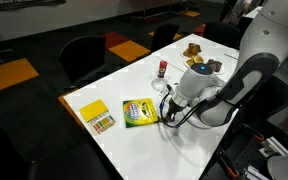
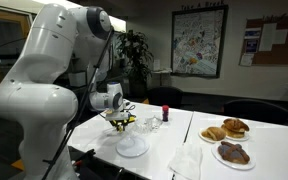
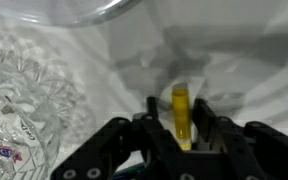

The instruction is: Pick up two of the crayons and put them to the right

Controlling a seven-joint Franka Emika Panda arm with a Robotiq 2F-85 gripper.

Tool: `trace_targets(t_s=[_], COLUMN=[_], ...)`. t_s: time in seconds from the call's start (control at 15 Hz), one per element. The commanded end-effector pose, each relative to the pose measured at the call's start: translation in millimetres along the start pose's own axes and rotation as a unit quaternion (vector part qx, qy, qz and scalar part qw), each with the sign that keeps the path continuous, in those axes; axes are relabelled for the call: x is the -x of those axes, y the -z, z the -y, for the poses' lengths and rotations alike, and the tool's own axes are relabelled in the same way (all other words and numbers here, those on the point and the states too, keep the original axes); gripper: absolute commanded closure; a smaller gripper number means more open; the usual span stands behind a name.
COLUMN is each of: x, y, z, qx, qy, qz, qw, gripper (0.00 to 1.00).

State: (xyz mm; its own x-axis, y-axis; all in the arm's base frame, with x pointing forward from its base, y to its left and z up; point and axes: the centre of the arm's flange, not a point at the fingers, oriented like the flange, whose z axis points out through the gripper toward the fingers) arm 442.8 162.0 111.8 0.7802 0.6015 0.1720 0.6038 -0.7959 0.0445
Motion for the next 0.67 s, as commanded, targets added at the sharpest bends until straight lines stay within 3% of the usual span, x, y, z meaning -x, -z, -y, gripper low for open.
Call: trace_targets(t_s=[0.0,0.13,0.6], x=[-4.1,-4.9,0.7], y=[-16.6,-15.9,6.3], z=[6.5,9.8,21.1], qx=[0.013,0.016,0.005], qy=[-0.013,-0.02,-0.053], qz=[0.024,0.026,0.039], qw=[0.9995,0.9993,0.9978], gripper=[0.89,1.0,0.96])
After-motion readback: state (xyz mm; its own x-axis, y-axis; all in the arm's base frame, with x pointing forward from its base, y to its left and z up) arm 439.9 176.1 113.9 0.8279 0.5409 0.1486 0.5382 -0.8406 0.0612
